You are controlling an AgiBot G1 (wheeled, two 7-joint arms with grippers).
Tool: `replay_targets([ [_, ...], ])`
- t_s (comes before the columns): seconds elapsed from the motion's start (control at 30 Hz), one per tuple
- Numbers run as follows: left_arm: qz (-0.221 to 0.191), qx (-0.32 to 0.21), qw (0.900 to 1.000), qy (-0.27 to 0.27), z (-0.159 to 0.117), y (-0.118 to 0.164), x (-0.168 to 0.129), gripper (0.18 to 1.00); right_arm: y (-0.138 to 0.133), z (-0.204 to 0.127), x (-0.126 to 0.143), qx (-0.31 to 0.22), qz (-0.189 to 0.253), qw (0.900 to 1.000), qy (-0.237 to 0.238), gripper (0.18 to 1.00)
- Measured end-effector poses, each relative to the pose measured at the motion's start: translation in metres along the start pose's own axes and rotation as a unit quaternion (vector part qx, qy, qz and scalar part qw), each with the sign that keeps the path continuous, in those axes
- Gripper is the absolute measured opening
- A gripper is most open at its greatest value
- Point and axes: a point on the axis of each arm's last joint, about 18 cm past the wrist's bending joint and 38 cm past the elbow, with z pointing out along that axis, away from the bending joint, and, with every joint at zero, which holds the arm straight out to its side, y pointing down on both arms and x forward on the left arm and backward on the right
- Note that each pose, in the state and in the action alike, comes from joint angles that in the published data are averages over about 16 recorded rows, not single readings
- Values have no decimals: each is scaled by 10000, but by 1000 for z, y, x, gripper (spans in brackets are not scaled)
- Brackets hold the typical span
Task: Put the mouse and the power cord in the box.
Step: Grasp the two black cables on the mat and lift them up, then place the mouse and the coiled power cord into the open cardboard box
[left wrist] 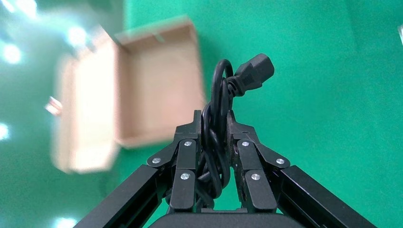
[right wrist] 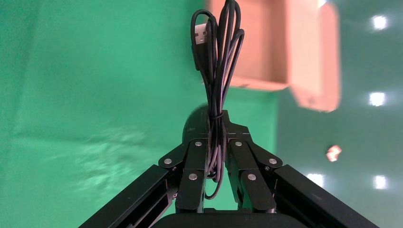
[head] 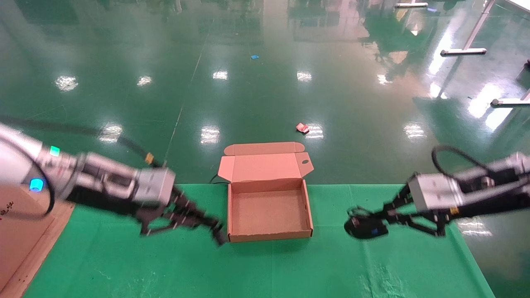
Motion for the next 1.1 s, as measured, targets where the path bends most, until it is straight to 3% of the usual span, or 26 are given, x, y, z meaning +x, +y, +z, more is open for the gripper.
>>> replay_targets([
  [0.27,502,295,9981,-214,-16,-61,-35,273,-43,-21,39,187,-259,9992,241,215],
  [0.5,669,447,9964,-270,-21,-84,-39,273,-62,-25,52,271,-362,9986,277,215],
  [0.83,662,234,9968,-378,-12,-81,-36,272,-71,-24,55,343,-395,9983,244,215],
  [1.1,356,-599,9922,-1032,34,-52,-53,272,-71,-23,54,403,-377,9982,240,215],
])
